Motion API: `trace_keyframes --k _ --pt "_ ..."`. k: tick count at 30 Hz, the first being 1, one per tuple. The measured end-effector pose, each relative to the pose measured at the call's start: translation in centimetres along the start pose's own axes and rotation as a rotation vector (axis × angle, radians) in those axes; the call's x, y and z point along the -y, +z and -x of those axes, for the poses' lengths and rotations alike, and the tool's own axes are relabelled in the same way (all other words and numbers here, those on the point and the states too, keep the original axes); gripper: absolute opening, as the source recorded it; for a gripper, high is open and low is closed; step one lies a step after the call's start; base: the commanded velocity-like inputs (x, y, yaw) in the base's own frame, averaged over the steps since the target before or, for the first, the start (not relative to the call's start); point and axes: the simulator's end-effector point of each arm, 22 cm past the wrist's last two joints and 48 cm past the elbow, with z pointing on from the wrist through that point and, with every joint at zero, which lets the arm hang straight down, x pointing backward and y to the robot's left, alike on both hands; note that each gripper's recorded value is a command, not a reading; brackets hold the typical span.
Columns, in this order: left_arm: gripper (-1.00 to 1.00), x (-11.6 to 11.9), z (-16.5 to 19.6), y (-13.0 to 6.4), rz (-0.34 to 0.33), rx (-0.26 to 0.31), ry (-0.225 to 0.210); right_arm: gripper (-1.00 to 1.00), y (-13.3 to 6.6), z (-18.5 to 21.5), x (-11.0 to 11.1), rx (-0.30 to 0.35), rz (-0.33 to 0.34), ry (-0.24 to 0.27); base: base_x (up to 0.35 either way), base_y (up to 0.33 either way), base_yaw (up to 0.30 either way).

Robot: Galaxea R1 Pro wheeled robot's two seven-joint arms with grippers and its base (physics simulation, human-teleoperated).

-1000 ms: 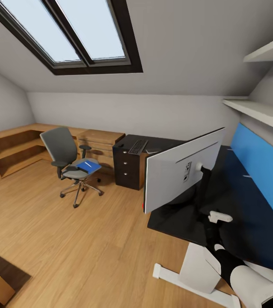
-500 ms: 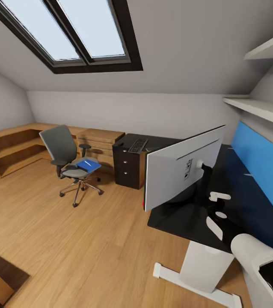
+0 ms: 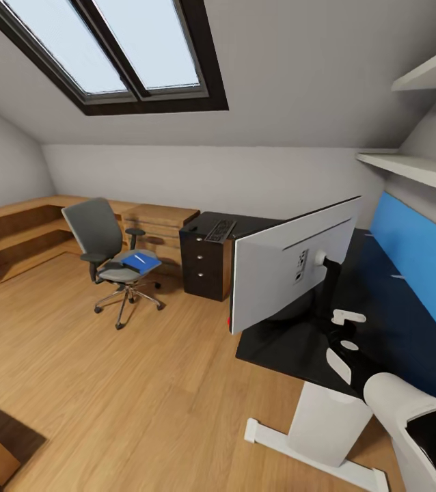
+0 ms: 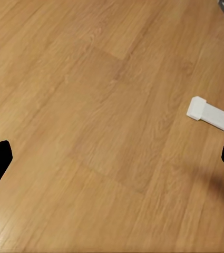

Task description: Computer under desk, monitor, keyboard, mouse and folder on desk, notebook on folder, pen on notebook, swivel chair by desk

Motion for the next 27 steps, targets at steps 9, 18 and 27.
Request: trace_keyframes --k 9,18,27 --pt "1.0 -0.4 -1.3 -0.1 0.005 -0.026 0.005 1.0 -0.2 1.0 0.3 0.068 -0.009 0.017 0.061 -0.001 0.0" --pt "1.0 -0.3 -1.5 0.0 0.004 -0.031 0.005 1.0 -0.3 0.3 1.5 0.073 -0.03 0.011 0.096 -0.013 0.0" --pt "1.0 -0.3 -1.8 -0.1 0.004 -0.037 0.006 1.0 -0.3 -0.3 2.4 0.062 -0.045 0.003 0.094 -0.001 0.0"
